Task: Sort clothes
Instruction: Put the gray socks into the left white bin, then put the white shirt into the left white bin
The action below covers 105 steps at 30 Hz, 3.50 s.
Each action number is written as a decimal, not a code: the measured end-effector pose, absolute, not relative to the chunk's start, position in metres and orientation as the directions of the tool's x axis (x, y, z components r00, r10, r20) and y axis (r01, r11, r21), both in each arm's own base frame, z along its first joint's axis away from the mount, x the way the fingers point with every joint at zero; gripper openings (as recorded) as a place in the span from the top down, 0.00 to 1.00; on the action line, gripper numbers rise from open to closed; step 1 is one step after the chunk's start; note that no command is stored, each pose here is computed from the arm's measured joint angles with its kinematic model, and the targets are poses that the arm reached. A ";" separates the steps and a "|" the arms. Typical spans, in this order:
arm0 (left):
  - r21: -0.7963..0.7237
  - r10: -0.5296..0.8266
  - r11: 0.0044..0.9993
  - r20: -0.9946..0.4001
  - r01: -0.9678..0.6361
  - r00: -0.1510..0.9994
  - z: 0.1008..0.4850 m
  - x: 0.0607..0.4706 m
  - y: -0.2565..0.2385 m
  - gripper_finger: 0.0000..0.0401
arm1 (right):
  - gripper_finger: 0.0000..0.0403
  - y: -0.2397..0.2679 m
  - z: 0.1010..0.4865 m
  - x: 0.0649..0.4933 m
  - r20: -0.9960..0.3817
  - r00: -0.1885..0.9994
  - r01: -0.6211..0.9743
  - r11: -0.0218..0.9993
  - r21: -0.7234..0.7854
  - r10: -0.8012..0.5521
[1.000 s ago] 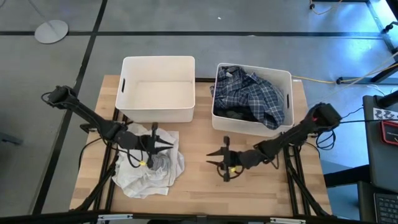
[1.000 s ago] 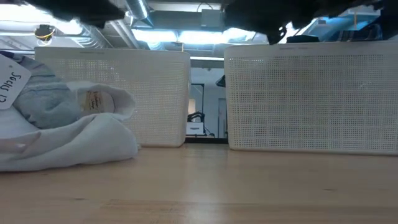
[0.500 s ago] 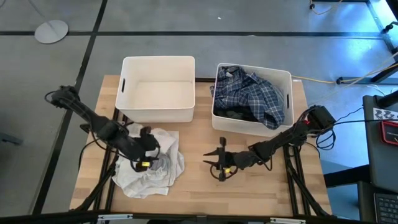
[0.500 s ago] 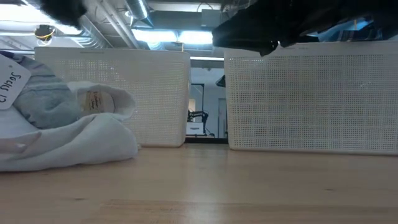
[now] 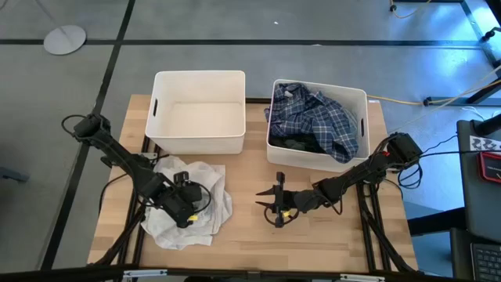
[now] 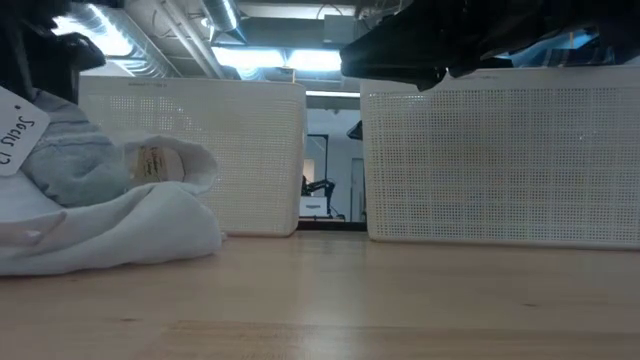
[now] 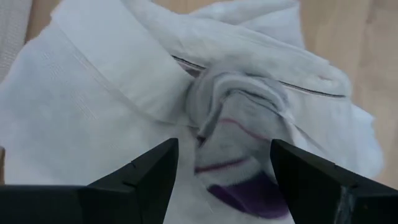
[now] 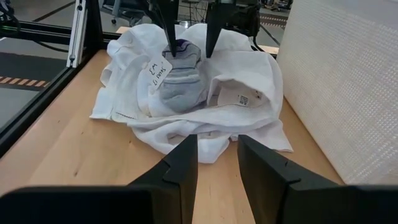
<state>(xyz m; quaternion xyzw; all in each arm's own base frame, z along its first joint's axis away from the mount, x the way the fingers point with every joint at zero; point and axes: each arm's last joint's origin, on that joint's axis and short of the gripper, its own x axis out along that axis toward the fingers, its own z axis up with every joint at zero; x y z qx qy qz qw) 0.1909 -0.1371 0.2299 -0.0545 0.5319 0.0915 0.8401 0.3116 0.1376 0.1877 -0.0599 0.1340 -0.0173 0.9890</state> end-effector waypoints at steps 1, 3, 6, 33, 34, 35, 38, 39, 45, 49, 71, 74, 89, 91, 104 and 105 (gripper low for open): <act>0.008 0.097 0.977 -0.907 -0.214 0.410 0.228 0.192 -0.137 0.39 | 0.71 0.137 0.188 0.312 -0.265 0.963 0.018 0.992 -0.124 -0.051; -0.010 0.069 0.980 -0.919 -0.198 0.387 0.224 0.196 -0.139 0.39 | 0.71 0.136 0.187 0.312 -0.266 0.962 0.023 0.992 -0.124 -0.055; -0.074 -0.023 0.990 -0.926 -0.122 0.378 0.220 0.201 -0.147 0.40 | 0.71 0.136 0.186 0.313 -0.272 0.961 0.020 0.992 -0.127 -0.054; -0.087 -0.122 0.991 -0.902 0.103 0.414 0.261 0.201 -0.152 0.98 | 0.71 0.134 0.181 0.314 -0.292 0.954 0.026 0.990 -0.139 -0.066; -0.079 -0.120 0.991 -0.886 0.110 0.447 0.269 0.200 -0.151 0.98 | 0.71 0.134 0.181 0.314 -0.292 0.954 0.026 0.990 -0.138 -0.066; -0.064 -0.115 0.991 -0.866 0.121 0.486 0.279 0.200 -0.149 0.98 | 0.71 0.134 0.181 0.314 -0.292 0.954 0.026 0.990 -0.138 -0.066; 0.025 -0.061 0.991 -0.791 0.132 0.608 0.307 0.195 -0.141 0.96 | 0.71 0.134 0.181 0.314 -0.293 0.954 0.026 0.990 -0.139 -0.066; 0.072 -0.023 0.990 -0.758 0.119 0.652 0.315 0.193 -0.137 0.96 | 0.71 0.134 0.181 0.314 -0.293 0.954 0.026 0.990 -0.139 -0.066; 0.403 0.365 0.897 -0.450 -0.179 0.815 0.355 0.172 -0.101 0.97 | 0.71 0.134 0.181 0.314 -0.296 0.953 0.025 0.990 -0.140 -0.066; 0.479 0.592 0.766 -0.267 -0.429 0.761 0.374 0.156 -0.072 0.95 | 0.71 0.134 0.181 0.314 -0.297 0.953 0.025 0.990 -0.141 -0.067; 0.509 0.912 0.407 -0.270 -0.759 0.308 0.366 0.131 0.024 0.93 | 0.71 0.121 0.177 0.318 -0.330 0.938 0.061 0.990 -0.129 -0.101; 0.509 0.903 0.419 -0.319 -0.752 0.287 0.356 0.133 0.031 0.93 | 0.71 0.121 0.177 0.318 -0.330 0.939 0.061 0.990 -0.130 -0.101; 0.465 0.858 0.460 -0.452 -0.756 0.244 0.340 0.141 0.057 0.70 | 0.71 0.121 0.177 0.318 -0.330 0.939 0.053 0.987 -0.150 -0.100; 0.456 0.844 0.479 -0.476 -0.750 0.249 0.338 0.143 0.059 0.63 | 0.71 0.121 0.177 0.317 -0.332 0.938 0.053 0.987 -0.151 -0.101; 0.362 0.743 0.652 -0.482 -0.666 0.465 0.346 0.161 0.048 0.47 | 0.71 0.121 0.177 0.317 -0.336 0.936 0.060 0.990 -0.131 -0.101; 0.348 0.723 0.679 -0.470 -0.647 0.507 0.348 0.163 0.045 0.48 | 0.71 0.121 0.177 0.317 -0.337 0.936 0.060 0.990 -0.131 -0.101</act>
